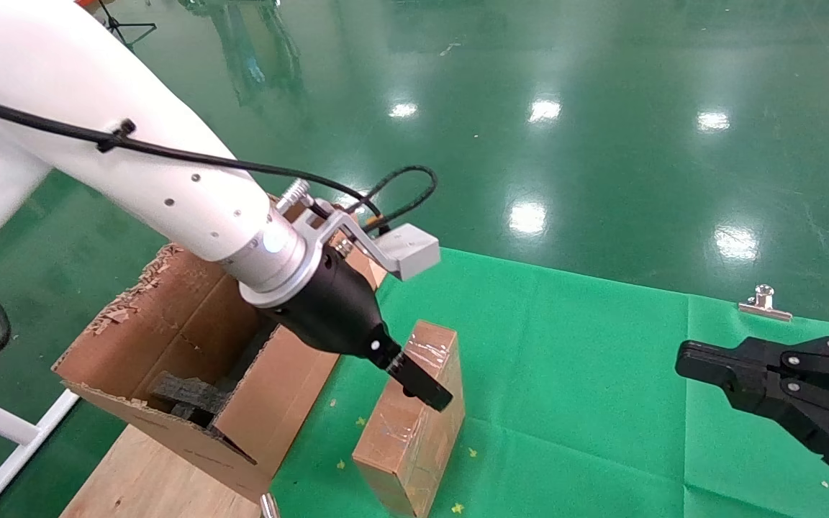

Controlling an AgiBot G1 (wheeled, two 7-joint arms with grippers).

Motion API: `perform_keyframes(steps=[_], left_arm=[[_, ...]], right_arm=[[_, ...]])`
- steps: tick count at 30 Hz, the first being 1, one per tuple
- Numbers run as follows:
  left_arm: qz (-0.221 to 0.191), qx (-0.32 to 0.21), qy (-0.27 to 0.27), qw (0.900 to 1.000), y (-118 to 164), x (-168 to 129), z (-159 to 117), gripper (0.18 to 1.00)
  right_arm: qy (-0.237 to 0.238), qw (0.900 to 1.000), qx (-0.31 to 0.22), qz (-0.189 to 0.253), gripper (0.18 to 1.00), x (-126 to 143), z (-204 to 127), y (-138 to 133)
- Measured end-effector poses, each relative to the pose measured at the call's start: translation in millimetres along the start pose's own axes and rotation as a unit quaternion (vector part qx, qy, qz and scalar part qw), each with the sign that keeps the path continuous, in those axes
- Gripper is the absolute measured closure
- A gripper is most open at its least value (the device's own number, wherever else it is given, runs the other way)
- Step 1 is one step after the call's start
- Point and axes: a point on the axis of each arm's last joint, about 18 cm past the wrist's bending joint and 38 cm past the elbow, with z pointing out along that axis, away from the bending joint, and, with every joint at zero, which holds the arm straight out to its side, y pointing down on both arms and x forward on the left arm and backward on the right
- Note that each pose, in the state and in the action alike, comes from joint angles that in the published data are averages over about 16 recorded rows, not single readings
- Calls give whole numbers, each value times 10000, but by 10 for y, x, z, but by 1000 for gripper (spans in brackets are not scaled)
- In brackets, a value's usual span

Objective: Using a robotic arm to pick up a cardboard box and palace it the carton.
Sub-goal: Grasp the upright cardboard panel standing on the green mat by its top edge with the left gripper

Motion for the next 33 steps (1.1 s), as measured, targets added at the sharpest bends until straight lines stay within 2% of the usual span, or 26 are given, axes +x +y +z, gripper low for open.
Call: perform_keyframes(steps=[16,25,33], left_arm=[[456,-228,-249,9984,-17,42,242,184],[703,-243,-345,9966,-53,53,254,184],[714,-247,-361,9965,-56,50,249,191]], right_arm=[[0,10000,0,0,988,0,0,0],[2,10000,1,1,986,0,-1,0],[2,10000,1,1,967,0,-1,0]])
